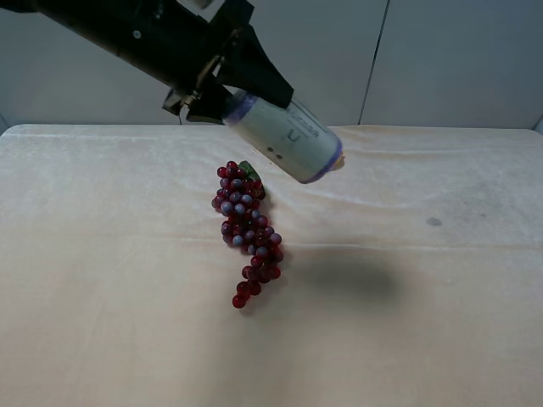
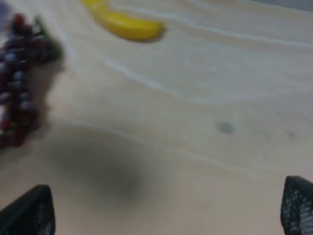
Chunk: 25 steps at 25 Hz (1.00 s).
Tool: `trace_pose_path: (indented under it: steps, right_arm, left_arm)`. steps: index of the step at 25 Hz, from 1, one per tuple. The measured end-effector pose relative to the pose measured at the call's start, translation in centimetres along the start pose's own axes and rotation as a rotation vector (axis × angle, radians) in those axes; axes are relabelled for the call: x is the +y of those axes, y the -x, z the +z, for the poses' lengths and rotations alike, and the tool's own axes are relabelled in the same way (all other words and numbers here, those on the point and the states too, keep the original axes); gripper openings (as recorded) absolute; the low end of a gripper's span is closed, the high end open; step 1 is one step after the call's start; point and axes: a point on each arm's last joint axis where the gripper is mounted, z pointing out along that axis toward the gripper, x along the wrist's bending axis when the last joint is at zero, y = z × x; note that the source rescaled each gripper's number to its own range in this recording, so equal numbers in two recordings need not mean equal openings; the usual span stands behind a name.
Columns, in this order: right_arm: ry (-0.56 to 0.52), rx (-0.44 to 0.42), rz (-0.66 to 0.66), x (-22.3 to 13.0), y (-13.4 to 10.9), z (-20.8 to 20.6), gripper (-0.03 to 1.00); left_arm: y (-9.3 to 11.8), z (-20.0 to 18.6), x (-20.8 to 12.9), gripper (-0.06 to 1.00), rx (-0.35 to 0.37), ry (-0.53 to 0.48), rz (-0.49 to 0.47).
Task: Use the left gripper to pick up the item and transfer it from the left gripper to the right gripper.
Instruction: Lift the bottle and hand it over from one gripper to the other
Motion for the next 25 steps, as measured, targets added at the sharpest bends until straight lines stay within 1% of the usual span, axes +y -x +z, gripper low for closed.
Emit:
trace_pose_path:
  steps: [3,6,11,15,19,22,25]
  right_arm:
    - [-0.025,0.082,-0.089,1.9,-0.5,1.2,1.0]
    - [-0.035,0.158,-0.176,3.4,-1.3,2.6,1.0]
    - [-0.064,0.264,-0.297,4.7,-3.4,5.6,1.0]
    - [-0.104,0.311,-0.344,5.0,-4.8,8.2,1.0]
    - [-0.086,0.339,-0.372,5.3,-6.1,9.9,1.0]
    - [-0.081,0.367,-0.397,5.3,-7.2,10.7,1.0]
    - [-0.074,0.378,-0.422,5.4,-7.9,11.5,1.0]
  left_arm:
    - [0.7,1.7,-0.5,0.0,-0.048,-0.025,0.007]
    - [1.5,2.7,-0.9,0.0,-0.08,-0.039,0.02]
    - [2.5,3.4,-1.5,0.0,-0.103,-0.062,0.04]
    - [2.8,3.5,-1.6,0.0,-0.117,-0.062,0.035]
    - [3.0,3.5,-1.5,0.0,-0.132,-0.056,0.025]
    - [3.0,3.5,-1.5,0.0,-0.136,-0.057,0.029]
    - [2.9,3.5,-1.6,0.0,-0.13,-0.061,0.041]
